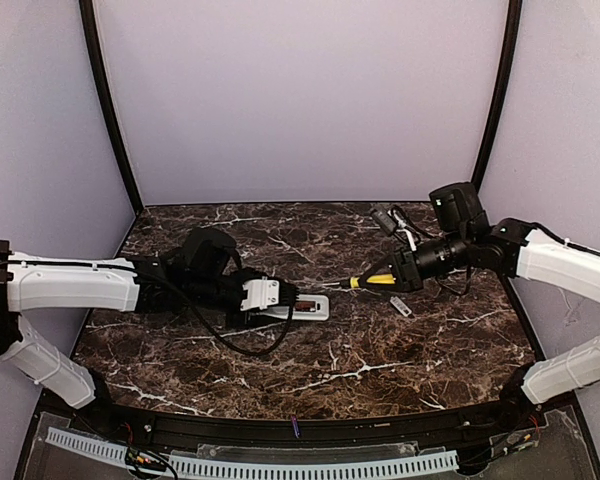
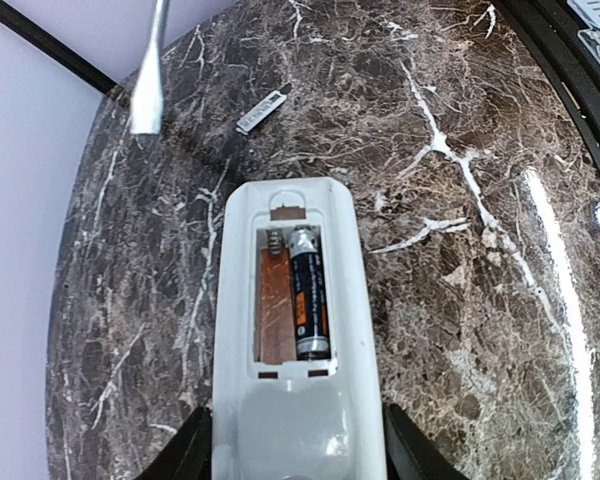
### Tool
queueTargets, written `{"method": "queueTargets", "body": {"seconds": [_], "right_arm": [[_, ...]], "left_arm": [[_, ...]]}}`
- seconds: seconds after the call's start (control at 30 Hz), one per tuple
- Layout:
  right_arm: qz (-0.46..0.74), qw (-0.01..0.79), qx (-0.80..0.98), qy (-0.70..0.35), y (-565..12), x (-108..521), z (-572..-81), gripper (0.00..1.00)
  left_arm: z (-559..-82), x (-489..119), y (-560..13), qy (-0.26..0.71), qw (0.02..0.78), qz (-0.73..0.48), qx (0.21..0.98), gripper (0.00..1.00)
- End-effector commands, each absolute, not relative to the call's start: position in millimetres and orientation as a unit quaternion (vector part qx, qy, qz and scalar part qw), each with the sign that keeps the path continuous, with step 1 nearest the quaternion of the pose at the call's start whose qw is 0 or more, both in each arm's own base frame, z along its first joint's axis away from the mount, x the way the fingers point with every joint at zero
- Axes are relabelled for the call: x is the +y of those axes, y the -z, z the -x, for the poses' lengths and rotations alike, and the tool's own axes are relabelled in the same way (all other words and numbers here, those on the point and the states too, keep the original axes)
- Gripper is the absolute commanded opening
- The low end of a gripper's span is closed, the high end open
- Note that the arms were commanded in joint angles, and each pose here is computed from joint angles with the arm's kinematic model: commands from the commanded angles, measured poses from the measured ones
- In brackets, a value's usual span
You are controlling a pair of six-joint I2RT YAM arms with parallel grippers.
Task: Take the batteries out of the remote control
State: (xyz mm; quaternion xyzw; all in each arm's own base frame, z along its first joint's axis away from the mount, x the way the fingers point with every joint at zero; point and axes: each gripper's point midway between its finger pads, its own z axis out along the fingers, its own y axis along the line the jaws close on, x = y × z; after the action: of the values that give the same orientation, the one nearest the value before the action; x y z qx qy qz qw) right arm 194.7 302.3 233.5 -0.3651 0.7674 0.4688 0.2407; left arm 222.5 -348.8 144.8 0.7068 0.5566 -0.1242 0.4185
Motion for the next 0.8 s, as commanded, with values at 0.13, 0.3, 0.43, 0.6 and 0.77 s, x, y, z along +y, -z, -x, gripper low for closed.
{"method": "queueTargets", "body": {"seconds": [0.13,0.3,0.43,0.6,0.77], "right_arm": [[0.378,0.251,0.755,-0.473,-252,306,-199,0.00],[0.371,0.247,0.763,-0.469,-253,303,-198,0.00],[0.370,0.247,0.768,-0.461,-254,301,-198,0.00],[0.376,0.242,0.775,-0.446,-252,299,-200,0.00],[0.389,0.236,0.780,-0.430,-251,297,-200,0.00]], "left_arm": [[-212,-327,-150,0.080,0.423,-0.745,0.509,0.00],[-211,-328,-154,0.068,0.481,-0.738,0.468,0.00],[-209,-331,-151,0.064,0.481,-0.751,0.447,0.00],[-213,-332,-150,0.037,0.503,-0.758,0.415,0.00],[-214,-329,-141,0.025,0.502,-0.761,0.410,0.00]]}}
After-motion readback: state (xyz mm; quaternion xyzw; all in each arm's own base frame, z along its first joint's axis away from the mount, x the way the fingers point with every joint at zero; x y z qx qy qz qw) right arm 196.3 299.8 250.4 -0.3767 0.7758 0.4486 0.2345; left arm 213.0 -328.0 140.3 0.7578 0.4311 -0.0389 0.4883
